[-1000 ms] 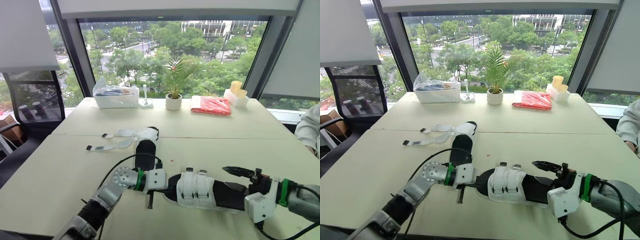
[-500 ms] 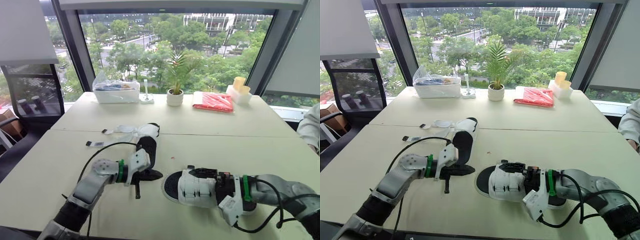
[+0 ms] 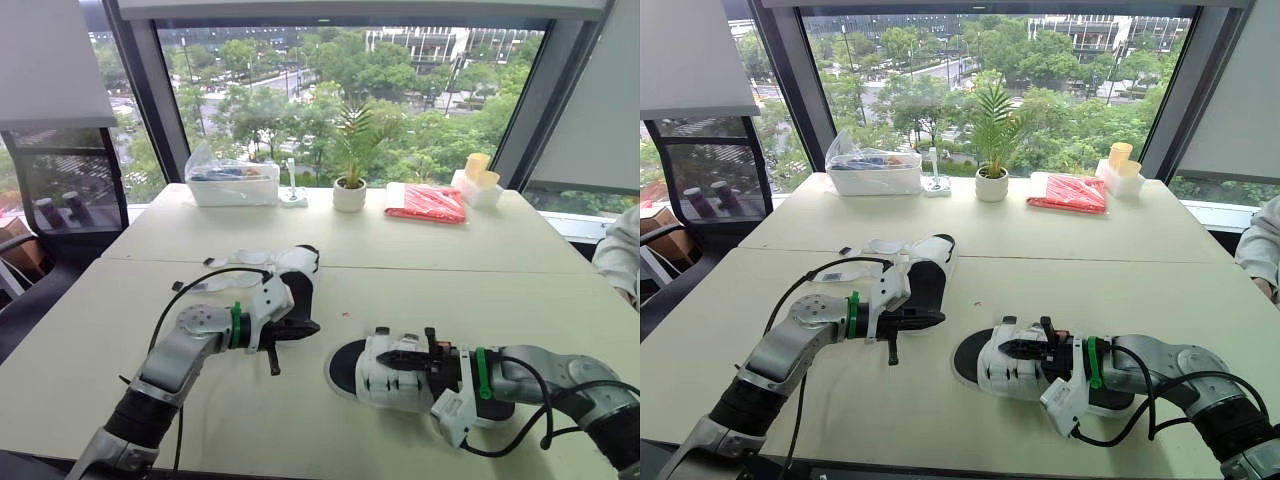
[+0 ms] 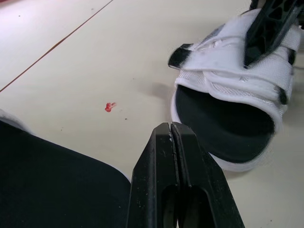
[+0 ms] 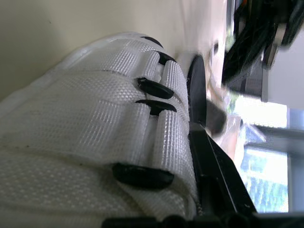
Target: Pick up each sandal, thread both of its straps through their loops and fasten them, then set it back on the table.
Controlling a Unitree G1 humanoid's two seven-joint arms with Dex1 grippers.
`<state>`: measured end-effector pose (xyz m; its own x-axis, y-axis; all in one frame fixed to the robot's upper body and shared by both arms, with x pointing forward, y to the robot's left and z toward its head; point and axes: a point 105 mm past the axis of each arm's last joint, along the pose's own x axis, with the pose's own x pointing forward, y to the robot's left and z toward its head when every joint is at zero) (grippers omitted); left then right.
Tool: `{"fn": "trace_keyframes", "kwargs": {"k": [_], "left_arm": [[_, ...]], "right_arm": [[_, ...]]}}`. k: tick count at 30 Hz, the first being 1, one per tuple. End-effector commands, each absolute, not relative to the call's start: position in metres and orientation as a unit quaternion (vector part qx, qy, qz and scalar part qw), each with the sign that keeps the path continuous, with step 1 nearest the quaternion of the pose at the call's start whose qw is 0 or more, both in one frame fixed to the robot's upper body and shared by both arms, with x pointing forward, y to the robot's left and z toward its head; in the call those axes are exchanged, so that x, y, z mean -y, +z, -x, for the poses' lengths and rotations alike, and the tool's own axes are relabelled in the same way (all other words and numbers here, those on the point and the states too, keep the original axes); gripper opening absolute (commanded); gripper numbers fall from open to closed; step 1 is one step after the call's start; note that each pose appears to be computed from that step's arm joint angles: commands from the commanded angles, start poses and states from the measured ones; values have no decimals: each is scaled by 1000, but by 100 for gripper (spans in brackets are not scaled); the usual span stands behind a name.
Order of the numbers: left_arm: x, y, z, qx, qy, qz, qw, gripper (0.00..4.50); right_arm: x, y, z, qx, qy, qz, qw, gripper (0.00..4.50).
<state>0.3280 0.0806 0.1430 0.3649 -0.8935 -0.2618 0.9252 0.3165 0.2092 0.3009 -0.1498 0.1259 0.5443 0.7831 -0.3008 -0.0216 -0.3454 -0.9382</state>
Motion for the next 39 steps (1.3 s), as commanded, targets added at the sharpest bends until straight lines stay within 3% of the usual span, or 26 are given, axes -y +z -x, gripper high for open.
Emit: {"fn": "trace_keyframes", "kwargs": {"k": [1,7,13,16,20,25,33,38,39], "left_arm": [[-86,158,-335,-18,-542,-164,824,0],[-87,158,-341,-9,-527,-173,832,0],[-83,156,-341,-2,-526,-179,831,0],[-83,156,-341,2,-521,-182,834,0],[-85,154,-341,4,-513,-197,835,0],[-86,155,-340,7,-508,-202,837,0],[-92,171,-353,48,-451,-272,848,0],[-100,186,-375,83,-367,-391,840,0],[-102,188,-381,91,-346,-419,835,25]], "right_arm": [[185,190,-350,211,229,717,624,2],[233,211,-400,44,71,676,732,2],[249,184,-428,-67,-2,673,737,2],[240,164,-433,-94,0,662,744,2],[231,145,-427,-128,21,629,766,180],[227,144,-406,-146,44,580,800,434],[204,165,-318,-164,182,489,837,443],[161,196,-269,-124,338,331,872,443],[152,201,-260,-114,371,293,874,448]]}}
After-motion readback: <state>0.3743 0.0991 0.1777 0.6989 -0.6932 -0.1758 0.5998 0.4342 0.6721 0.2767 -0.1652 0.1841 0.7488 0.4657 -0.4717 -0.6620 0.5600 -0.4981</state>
